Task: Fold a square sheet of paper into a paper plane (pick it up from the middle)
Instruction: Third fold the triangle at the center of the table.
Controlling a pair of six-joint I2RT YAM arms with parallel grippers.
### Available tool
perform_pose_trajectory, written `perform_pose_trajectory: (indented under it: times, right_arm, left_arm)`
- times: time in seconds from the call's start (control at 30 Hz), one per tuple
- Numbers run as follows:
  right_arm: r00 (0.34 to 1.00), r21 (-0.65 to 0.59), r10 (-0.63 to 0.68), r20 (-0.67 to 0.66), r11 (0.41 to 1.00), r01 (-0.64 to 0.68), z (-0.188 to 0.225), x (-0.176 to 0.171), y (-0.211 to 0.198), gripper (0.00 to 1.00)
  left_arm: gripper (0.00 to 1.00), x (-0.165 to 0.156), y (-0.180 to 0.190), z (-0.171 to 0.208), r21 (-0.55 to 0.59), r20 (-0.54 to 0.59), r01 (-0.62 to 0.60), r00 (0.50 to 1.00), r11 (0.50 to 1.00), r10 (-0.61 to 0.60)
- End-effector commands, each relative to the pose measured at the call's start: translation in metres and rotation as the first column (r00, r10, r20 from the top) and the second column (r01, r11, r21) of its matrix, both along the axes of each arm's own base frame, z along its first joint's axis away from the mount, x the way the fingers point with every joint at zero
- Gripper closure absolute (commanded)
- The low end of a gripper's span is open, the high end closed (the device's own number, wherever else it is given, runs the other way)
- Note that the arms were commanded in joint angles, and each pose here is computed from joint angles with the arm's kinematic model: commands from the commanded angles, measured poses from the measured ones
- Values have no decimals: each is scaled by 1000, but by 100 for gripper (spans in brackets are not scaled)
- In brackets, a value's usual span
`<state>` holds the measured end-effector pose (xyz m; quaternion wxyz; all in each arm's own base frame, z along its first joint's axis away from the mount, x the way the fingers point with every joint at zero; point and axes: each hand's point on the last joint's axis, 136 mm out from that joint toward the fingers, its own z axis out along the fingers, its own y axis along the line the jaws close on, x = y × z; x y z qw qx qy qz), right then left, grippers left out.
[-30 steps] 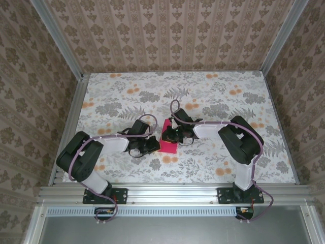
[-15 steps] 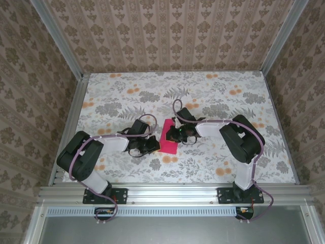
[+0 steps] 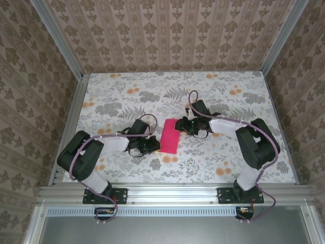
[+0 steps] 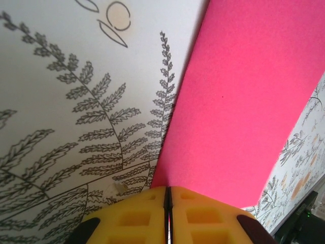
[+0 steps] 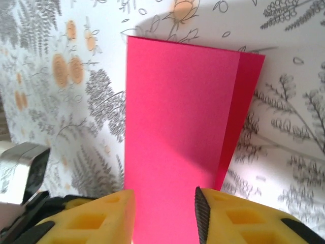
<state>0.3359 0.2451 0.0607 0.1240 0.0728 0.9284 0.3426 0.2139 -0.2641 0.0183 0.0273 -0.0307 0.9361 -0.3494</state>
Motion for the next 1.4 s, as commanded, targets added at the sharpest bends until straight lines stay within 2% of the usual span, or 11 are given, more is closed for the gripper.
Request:
perform_pose_trajectory:
  times: [0.0, 0.1, 0.2, 0.37, 0.73, 1.0, 1.13, 1.37]
  right_arm:
    - [998, 10, -30, -62, 999, 31, -6, -25, -7, 57]
    - [995, 28, -46, -88, 998, 48, -8, -40, -9, 55]
    - [992, 39, -47, -120, 998, 53, -11, -54, -7, 55]
    - [986, 48, -26, -165, 998, 34, -20, -74, 5, 55]
    - [978, 65, -11, -211, 998, 25, -31, -93, 24, 57]
    - [971, 84, -20, -236, 996, 41, -35, -106, 32, 66]
    - [971, 84, -44, -236, 994, 66, -38, -108, 31, 76]
    - [973, 73, -77, -219, 993, 95, -34, -108, 25, 86]
  left_arm:
    - [85, 3, -6, 20, -37, 31, 27, 999, 999, -26]
    - [81, 15, -15, 48, -100, 105, 37, 994, 994, -26]
    - [80, 26, -15, 62, -112, 152, 24, 988, 993, -7]
    - [81, 33, -6, 46, -74, 124, -18, 992, 997, 27]
    - [83, 38, -13, 30, -81, 78, -24, 996, 996, 31]
    - [83, 43, -12, 32, -89, 84, -35, 996, 995, 42]
    - [83, 46, -13, 34, -97, 87, -32, 995, 995, 41]
    - [83, 57, -23, 41, -122, 106, -1, 994, 992, 14]
